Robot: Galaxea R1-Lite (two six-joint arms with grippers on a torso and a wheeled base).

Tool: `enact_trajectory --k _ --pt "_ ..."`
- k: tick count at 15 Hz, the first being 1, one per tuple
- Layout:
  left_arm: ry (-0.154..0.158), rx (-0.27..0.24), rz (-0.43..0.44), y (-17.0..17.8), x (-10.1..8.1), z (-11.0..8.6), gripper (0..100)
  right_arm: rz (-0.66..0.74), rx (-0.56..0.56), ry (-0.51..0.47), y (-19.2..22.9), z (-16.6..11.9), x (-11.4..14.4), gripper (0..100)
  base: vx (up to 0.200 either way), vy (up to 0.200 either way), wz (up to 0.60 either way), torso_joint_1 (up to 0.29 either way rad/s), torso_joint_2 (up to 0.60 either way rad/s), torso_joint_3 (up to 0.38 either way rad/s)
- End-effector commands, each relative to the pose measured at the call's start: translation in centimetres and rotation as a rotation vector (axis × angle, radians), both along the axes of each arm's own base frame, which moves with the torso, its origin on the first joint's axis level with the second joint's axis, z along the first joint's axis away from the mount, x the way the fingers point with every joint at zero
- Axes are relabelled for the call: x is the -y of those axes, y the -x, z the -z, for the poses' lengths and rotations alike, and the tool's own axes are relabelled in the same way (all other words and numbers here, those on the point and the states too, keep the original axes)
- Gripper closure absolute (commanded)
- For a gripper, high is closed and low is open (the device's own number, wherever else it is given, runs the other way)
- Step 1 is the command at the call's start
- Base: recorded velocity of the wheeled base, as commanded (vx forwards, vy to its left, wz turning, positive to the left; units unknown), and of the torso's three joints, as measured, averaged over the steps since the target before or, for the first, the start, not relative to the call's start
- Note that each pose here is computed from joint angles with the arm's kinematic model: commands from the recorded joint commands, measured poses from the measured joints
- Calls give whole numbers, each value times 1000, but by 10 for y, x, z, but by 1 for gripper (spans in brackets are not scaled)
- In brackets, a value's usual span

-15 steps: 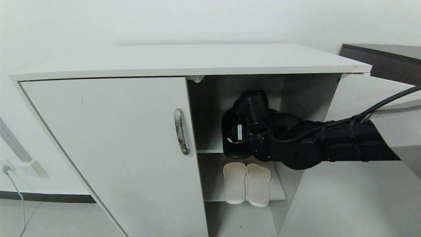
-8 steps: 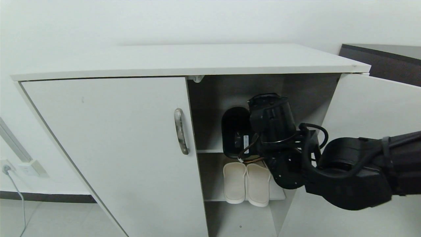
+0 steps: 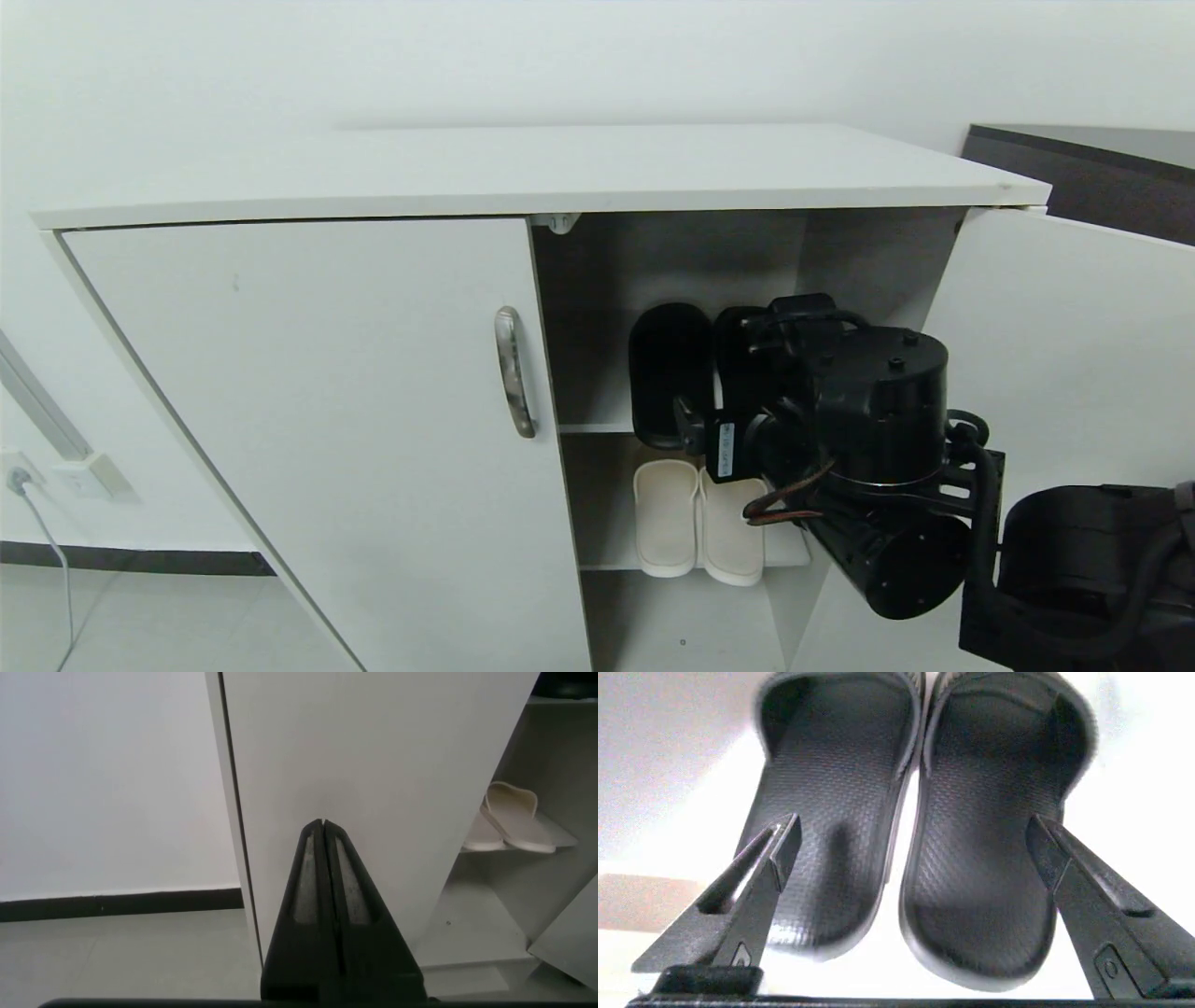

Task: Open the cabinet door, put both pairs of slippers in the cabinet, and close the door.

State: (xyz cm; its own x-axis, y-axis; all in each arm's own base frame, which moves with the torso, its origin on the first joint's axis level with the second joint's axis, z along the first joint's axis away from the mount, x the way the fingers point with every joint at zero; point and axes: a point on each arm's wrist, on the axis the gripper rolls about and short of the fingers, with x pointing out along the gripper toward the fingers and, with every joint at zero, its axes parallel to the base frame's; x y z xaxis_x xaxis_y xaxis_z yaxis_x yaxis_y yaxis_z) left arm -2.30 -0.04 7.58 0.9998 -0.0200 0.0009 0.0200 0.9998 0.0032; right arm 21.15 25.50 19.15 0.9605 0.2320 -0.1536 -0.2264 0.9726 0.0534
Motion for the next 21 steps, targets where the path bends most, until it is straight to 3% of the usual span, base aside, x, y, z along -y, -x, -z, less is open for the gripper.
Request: enact_trajectory --k 1,13,21 --pt "0 -1 0 0 0 0 100 -2 -1 2 1 1 1 100 0 0 0 0 0 0" --pt "-1 -1 0 0 0 0 100 -15 -12 20 6 7 -2 100 0 0 0 0 0 0" --pt "0 -1 0 0 0 0 100 -17 -22 30 7 11 0 100 -200 0 0 4 1 2"
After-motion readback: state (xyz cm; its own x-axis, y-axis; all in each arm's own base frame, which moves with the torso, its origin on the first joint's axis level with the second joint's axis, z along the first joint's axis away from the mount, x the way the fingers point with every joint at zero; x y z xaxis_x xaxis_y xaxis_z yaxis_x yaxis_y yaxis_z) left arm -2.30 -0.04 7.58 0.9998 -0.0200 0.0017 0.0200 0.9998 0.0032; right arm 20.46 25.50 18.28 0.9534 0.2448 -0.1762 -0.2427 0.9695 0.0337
